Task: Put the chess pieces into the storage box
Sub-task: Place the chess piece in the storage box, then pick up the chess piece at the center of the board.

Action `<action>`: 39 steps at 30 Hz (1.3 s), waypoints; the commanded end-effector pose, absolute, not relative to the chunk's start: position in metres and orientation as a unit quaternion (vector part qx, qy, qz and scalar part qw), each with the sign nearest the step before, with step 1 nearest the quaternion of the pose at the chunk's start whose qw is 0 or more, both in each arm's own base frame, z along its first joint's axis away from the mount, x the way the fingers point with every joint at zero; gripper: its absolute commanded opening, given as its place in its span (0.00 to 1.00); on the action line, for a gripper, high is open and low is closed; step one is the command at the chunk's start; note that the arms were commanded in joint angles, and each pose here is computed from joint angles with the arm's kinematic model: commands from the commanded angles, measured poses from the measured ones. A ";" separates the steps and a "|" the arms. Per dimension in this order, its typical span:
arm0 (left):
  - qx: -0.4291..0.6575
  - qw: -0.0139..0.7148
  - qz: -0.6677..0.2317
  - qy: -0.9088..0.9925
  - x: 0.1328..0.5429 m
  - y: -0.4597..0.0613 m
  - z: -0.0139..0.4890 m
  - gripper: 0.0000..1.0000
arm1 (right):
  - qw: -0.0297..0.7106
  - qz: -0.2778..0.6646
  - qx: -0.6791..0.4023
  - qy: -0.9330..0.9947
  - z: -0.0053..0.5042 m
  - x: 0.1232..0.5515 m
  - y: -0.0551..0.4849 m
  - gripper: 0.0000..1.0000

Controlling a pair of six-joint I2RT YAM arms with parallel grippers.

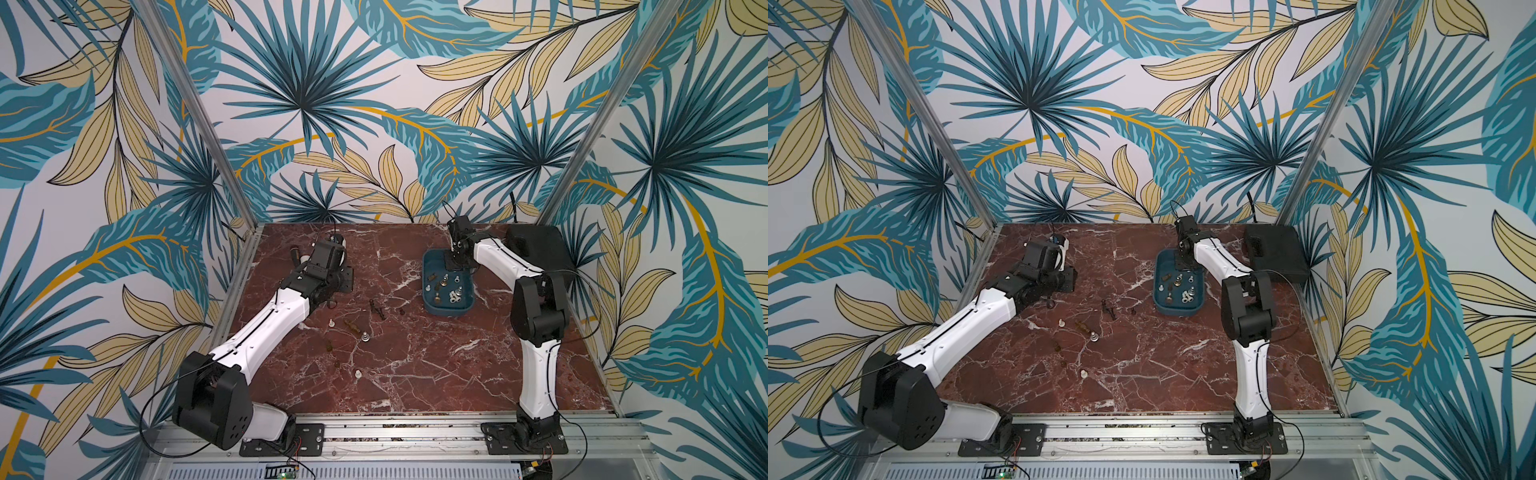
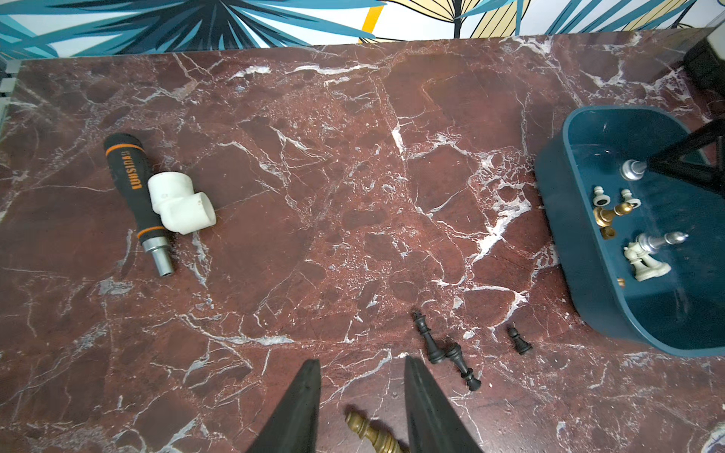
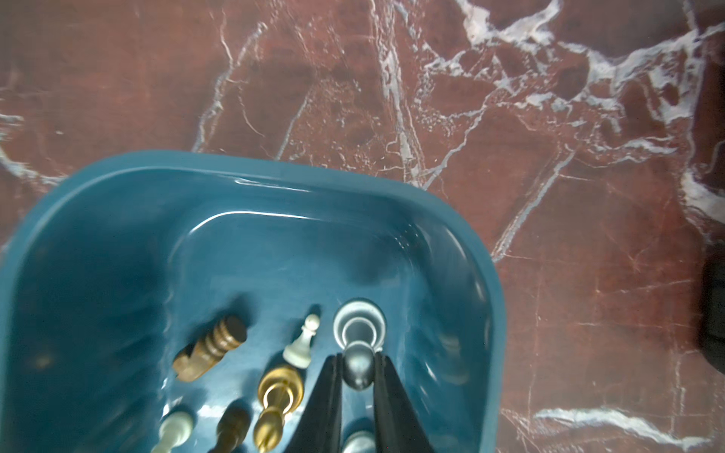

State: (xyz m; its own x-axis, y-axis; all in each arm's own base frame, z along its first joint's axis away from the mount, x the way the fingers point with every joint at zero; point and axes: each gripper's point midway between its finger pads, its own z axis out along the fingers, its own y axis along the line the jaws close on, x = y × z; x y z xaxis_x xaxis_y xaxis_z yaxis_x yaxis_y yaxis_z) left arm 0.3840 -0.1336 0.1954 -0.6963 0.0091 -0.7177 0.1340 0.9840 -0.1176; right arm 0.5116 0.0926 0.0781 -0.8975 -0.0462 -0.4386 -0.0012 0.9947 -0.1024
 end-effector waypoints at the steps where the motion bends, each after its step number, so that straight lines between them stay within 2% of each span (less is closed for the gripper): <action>1: 0.047 0.410 -0.087 0.907 0.392 -0.140 0.215 0.40 | 0.210 -0.059 -0.022 0.976 0.070 0.510 0.092 0.22; 6: 0.044 0.407 -0.091 0.908 0.391 -0.141 0.217 0.40 | 0.219 -0.060 -0.019 0.974 0.078 0.512 0.091 0.28; 12: 0.055 0.401 -0.087 0.910 0.384 -0.143 0.221 0.40 | 0.253 -0.051 -0.006 0.966 0.117 0.505 0.089 0.30; 18: 0.074 0.415 -0.082 0.903 0.382 -0.146 0.222 0.40 | 0.319 -0.031 0.025 0.947 0.185 0.481 0.087 0.32; 25: 0.096 0.430 -0.090 0.893 0.378 -0.162 0.238 0.40 | 0.426 0.040 0.028 0.903 0.250 0.439 0.109 0.35; 31: 0.100 0.385 -0.087 0.913 0.359 -0.168 0.231 0.40 | 0.435 0.098 0.013 0.895 0.256 0.427 0.136 0.36; 39: 0.118 0.299 -0.067 0.945 0.319 -0.172 0.193 0.40 | 0.439 0.117 0.000 0.891 0.254 0.421 0.148 0.37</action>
State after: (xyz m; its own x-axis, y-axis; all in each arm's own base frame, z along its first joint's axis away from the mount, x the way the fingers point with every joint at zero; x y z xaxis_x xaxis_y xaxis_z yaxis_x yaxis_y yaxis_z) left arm 0.3393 -0.1762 0.2008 -0.7550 0.1655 -0.6345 0.2685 0.9608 -0.0688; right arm 0.4224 0.1436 0.2482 -0.6336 0.0812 -0.7694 -0.0873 0.9806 0.1754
